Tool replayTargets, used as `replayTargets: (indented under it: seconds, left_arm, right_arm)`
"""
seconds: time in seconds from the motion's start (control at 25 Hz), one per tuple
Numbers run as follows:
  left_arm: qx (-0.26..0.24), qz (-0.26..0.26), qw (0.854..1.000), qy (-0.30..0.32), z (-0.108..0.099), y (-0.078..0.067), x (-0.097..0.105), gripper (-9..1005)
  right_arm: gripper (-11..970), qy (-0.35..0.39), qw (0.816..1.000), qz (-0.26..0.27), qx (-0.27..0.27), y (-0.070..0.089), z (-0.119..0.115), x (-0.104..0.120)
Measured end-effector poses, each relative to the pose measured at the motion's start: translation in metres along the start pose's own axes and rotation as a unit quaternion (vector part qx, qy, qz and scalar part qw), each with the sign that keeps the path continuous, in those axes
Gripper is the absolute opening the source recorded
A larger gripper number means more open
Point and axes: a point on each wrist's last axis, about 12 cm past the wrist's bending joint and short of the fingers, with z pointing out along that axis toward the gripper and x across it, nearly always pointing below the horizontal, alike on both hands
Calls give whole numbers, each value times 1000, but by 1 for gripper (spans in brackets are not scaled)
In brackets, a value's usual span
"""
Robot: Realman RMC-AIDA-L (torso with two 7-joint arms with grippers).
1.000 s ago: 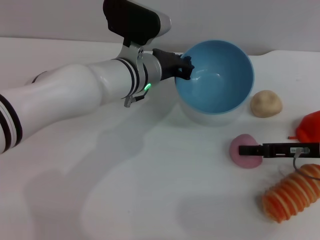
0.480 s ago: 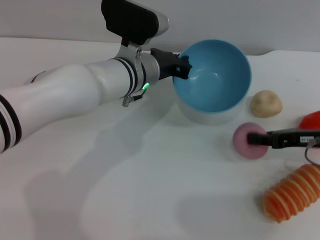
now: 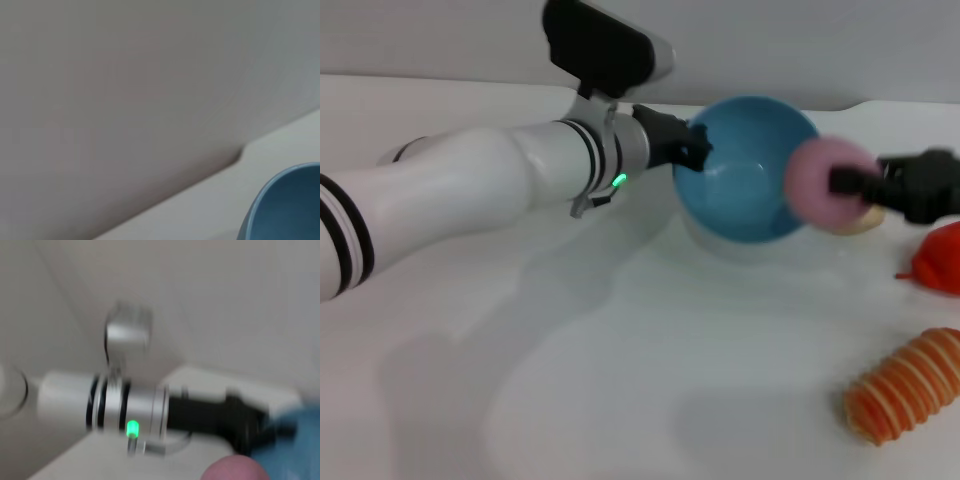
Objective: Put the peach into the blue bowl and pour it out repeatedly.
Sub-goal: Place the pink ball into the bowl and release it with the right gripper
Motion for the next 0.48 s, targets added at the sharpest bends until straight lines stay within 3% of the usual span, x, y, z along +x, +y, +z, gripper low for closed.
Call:
replayTargets:
  seconds: [0.24,0.48]
  left_arm:
    - [38,37,999,12,2,-25,1,-2]
    - [46,45,998,13,3,-31,2,-1]
  right_arm:
    - [99,-15,998,8,52,-16,12,-5]
    - [98,-8,996,47,81,-29,32,7]
